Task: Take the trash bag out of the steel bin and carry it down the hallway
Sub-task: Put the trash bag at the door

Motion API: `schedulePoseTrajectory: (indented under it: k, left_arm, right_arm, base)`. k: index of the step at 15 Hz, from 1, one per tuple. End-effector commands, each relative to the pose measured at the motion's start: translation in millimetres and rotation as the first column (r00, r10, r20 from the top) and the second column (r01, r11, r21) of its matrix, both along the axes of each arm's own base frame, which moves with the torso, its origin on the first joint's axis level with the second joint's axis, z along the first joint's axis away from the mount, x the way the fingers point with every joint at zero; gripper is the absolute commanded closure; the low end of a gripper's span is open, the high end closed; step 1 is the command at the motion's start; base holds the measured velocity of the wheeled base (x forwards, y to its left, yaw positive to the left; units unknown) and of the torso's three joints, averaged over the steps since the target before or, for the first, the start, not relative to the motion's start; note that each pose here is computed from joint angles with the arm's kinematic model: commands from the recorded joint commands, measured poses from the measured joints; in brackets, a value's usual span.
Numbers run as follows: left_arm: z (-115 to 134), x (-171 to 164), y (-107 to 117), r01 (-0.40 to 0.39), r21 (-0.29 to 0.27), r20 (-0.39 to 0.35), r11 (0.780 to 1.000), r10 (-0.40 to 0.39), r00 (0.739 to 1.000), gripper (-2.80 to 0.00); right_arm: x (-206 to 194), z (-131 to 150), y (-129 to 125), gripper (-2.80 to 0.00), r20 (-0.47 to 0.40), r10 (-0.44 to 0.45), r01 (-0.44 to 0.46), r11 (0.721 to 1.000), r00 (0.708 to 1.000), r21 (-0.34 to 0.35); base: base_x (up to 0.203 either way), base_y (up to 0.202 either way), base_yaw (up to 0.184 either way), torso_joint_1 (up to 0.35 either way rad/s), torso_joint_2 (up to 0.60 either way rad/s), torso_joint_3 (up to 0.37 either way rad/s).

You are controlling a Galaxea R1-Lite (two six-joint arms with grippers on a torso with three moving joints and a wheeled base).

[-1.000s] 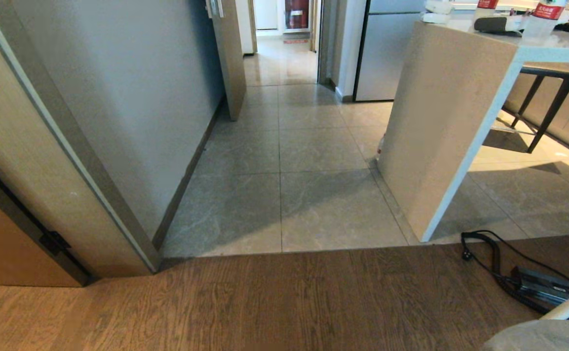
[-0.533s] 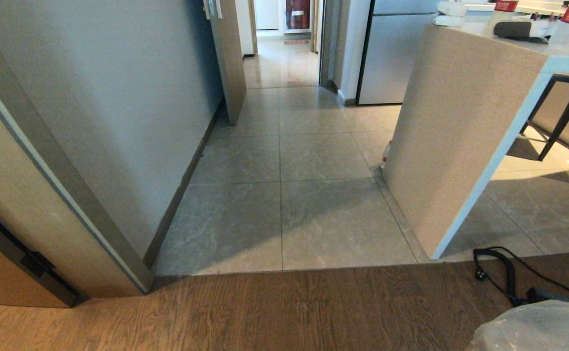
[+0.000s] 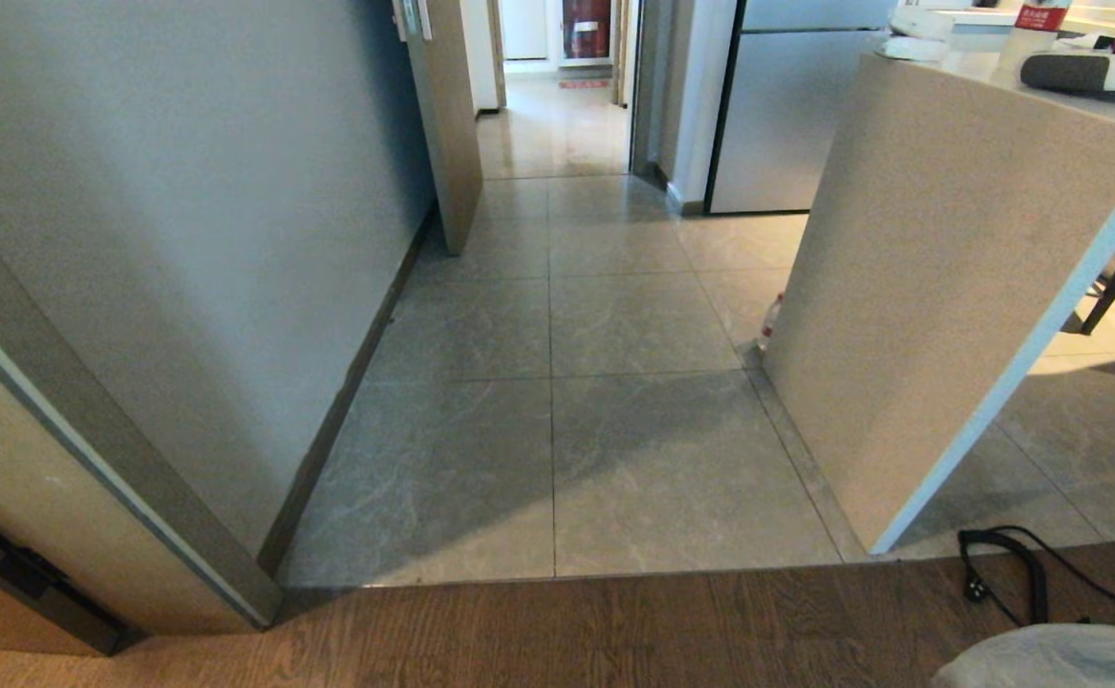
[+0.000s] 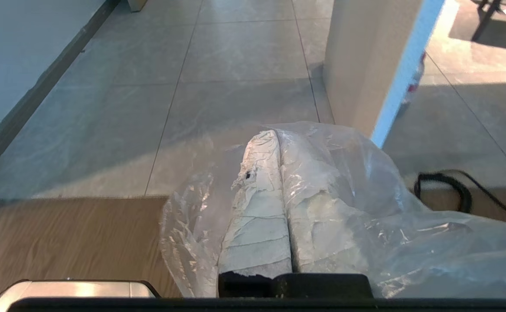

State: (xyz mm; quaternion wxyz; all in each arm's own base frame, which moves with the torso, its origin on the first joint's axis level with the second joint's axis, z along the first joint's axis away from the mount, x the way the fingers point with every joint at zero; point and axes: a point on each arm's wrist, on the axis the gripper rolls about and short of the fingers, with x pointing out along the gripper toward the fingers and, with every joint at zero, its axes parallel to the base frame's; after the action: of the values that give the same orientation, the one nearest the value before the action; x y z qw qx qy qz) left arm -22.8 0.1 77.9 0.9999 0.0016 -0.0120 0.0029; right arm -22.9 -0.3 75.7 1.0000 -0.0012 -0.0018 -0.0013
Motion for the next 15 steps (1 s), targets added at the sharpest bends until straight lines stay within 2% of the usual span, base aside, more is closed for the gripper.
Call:
schedulePoseTrajectory:
  k: [1,15]
  left_arm:
    - [-2.9,0.8,0.0,0.0,0.001,-0.01,1.0,0.0,1.0,0.0]
    - [-2.9,0.8,0.0,0.0,-0.005,-0.01,1.0,0.0,1.0,0.0]
  right_arm:
    - [0.1,0.1,0.0,0.0,-0.001,0.0,0.0,1.0,1.0,-0.001]
    - [0.1,0.1,0.0,0.0,-0.001,0.001,-0.001,1.0,1.0,-0.001]
  base:
    - [0.193,0.0,0.001,0.005,0.01,0.002]
    - [0.191,0.0,0.0,0.003,0.0,0.003]
